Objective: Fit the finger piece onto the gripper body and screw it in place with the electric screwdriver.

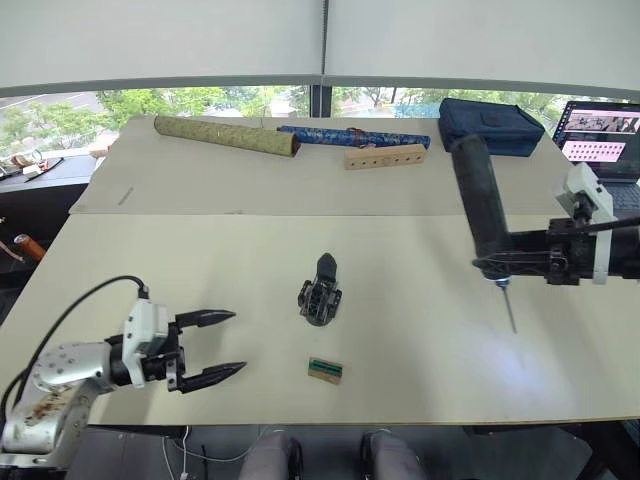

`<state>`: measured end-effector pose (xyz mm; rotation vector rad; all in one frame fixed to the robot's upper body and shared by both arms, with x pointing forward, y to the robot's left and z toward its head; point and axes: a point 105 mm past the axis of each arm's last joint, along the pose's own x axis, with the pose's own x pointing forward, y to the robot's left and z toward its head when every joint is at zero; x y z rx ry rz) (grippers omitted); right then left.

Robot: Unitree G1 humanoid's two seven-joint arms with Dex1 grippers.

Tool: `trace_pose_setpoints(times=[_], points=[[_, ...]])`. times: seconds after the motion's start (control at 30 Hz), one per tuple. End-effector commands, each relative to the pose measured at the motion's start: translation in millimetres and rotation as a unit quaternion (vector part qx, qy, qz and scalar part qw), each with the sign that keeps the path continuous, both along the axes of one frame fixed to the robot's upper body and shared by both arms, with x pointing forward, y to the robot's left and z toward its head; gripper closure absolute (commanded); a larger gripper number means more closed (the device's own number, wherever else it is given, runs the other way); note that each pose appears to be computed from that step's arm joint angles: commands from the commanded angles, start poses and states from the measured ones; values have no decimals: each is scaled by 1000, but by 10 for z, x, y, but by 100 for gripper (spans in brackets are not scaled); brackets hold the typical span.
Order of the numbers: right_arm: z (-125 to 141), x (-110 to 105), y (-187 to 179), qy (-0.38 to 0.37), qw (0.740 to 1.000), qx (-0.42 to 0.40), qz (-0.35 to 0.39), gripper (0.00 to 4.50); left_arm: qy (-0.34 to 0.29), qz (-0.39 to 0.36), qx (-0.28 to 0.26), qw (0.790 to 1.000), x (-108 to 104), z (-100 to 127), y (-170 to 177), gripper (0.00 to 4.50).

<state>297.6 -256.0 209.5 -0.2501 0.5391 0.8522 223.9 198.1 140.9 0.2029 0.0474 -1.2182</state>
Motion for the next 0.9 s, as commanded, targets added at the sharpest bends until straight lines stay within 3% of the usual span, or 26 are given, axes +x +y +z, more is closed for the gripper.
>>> trace_pose_setpoints(times=[0.03,0.17,0.27,0.6,0.67,0.8,0.9], points=[[-141,89,-176,15,998,-66,-1,258,10,-37,13,999,-19,64,-24,2],[-479,196,-436,74,985,-151,-47,258,-9,-23,7,1000,124,127,-27,2],[-593,269,-533,105,978,-165,-74,258,-35,1,-2,999,229,202,-39,2],[-705,412,-577,109,978,-160,-74,258,2,40,6,999,135,79,16,2],[-670,440,-560,97,981,-155,-71,154,7,52,6,999,129,85,62,0],[-502,462,-615,61,984,-148,-73,15,-11,74,34,997,123,60,191,0],[-309,425,-661,17,988,-146,-56,1,-5,121,57,991,149,-13,372,0]])
